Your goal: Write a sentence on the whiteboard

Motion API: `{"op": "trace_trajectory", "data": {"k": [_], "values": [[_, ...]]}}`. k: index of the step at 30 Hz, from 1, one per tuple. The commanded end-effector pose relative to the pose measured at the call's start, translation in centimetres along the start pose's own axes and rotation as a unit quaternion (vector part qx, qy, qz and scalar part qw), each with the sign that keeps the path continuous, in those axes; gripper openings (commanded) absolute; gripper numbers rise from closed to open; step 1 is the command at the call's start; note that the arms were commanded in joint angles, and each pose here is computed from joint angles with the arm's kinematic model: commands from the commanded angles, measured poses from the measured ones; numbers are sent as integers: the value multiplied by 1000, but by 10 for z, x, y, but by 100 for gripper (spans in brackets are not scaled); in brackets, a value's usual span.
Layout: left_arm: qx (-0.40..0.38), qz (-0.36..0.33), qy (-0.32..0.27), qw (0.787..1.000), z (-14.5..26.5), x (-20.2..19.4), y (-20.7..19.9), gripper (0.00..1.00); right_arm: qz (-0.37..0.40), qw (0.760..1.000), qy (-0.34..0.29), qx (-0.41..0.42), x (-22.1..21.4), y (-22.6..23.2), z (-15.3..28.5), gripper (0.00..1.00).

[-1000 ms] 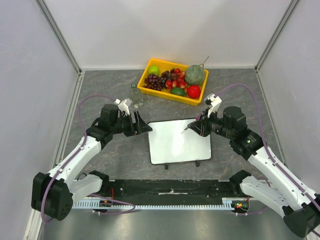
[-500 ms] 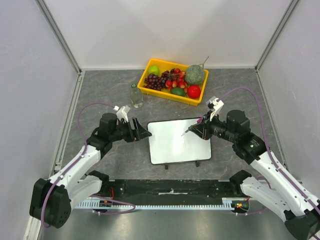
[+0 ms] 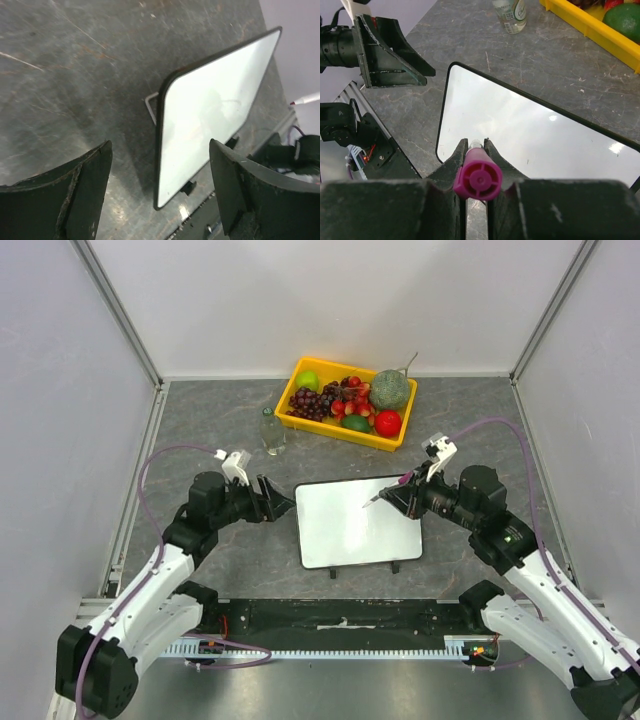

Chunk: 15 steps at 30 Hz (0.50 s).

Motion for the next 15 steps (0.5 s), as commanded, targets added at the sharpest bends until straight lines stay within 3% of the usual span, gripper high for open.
{"op": "trace_trajectory", "data": {"k": [1, 4, 9, 15], "values": [[61, -73, -92, 991, 8, 37, 13, 84, -12, 999, -30, -10, 6, -4, -4, 0], [132, -95, -154, 975, 15, 62, 33, 85, -18, 999, -30, -8, 4, -4, -5, 0], [213, -144, -277, 926, 32, 96, 61, 86, -10, 1000, -25, -2, 3, -3, -8, 0], [257, -226, -273, 899, 20, 98, 91, 87, -6, 1000, -17, 4, 3, -3, -13, 0]]}}
Point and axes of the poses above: each gripper's point midway between its finger pads, its own z axis back along the fingers, its own y axis along the line the jaws close on, x = y × z, the point moved 2 cm from there along z, back along the fingers, and after that the axes turned 7 degrees about z, right-handed, at the moved point
